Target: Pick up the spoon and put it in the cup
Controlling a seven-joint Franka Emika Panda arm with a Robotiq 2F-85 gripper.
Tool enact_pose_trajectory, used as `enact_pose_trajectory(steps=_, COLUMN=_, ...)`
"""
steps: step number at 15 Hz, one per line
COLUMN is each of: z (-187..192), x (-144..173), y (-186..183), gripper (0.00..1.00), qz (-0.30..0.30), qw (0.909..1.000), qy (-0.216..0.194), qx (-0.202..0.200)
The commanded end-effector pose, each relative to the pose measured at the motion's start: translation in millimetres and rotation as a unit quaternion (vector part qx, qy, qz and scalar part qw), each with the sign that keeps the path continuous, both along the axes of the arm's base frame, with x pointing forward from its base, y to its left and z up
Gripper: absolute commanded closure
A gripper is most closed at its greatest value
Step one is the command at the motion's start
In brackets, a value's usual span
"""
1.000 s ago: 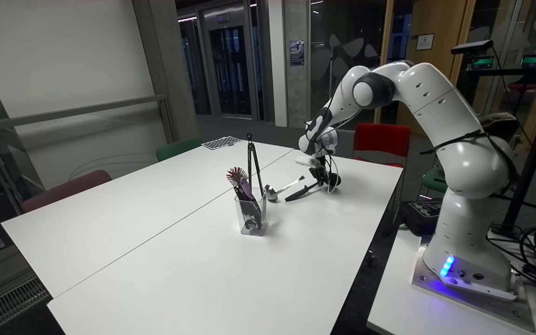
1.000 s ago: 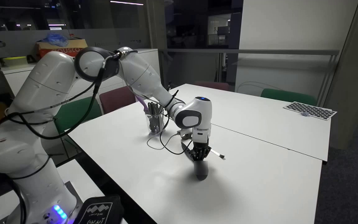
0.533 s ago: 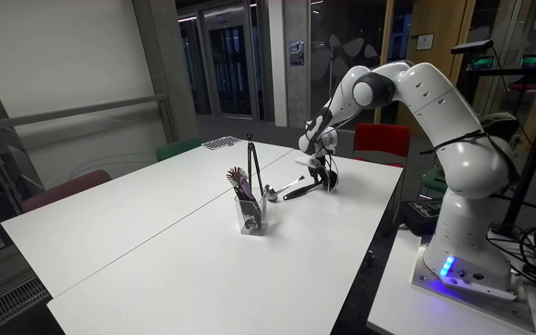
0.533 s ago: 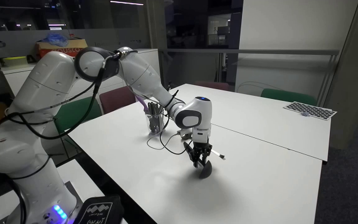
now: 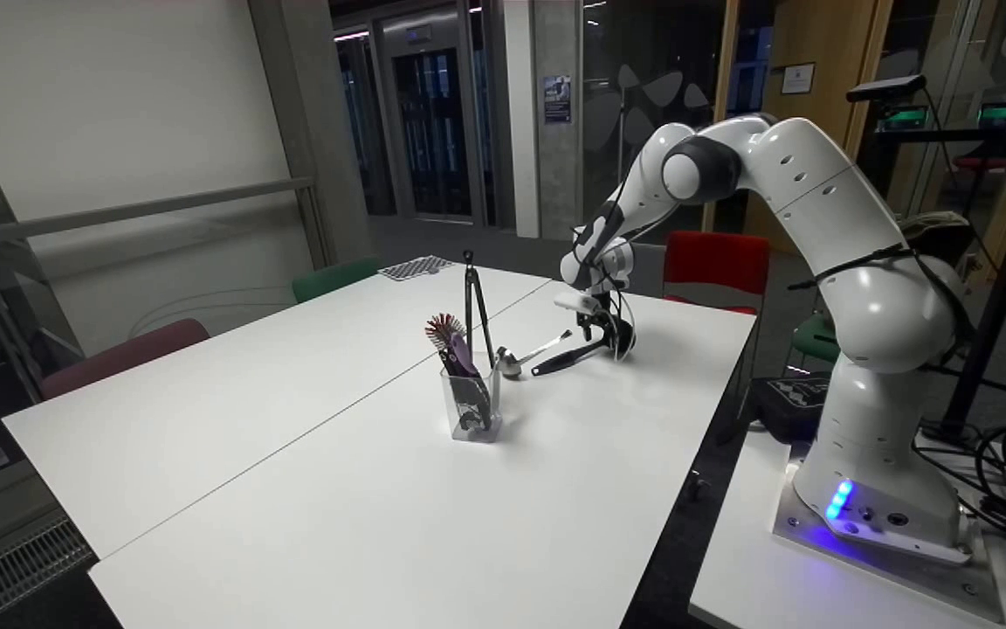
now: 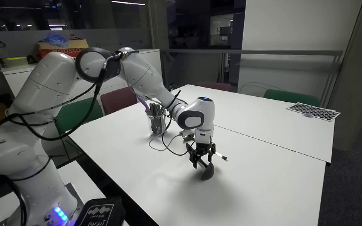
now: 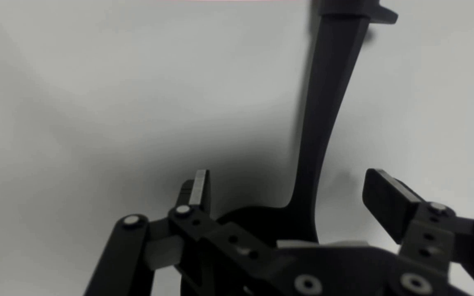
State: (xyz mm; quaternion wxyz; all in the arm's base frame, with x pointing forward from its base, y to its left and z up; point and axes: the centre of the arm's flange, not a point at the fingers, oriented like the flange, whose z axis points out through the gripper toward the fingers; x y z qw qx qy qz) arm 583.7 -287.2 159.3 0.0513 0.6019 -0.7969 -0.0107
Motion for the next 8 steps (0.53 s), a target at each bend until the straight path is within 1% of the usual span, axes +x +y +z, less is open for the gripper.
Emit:
enact_pose_trajectory(steps=1, z=8.2, x=2.7, y=-7.4, gripper=0.27, qz=0.012, qw=0.9999, qy=0.0, qx=0.006)
enact_pose_trajectory(steps=2, z=8.3, x=2.9, y=-7.4, gripper=0.32, qz=0.013, qw=0.9999, qy=0.0, qx=0.006)
enact_pose_trajectory(steps=3, z=8.4, x=3.0, y=-7.2, gripper=0.41, qz=0.015, qw=0.9999, qy=0.0, qx=0.006)
enact_pose_trajectory(steps=5, z=8.3, x=3.0, y=-6.9, gripper=0.55, qz=0.017, qw=0.9998, qy=0.0, qx=0.006)
enact_pose_trajectory(steps=8, z=8.1, x=2.6, y=-6.6, gripper=0.79, qz=0.018, qw=0.9998, qy=0.0, qx=0.007)
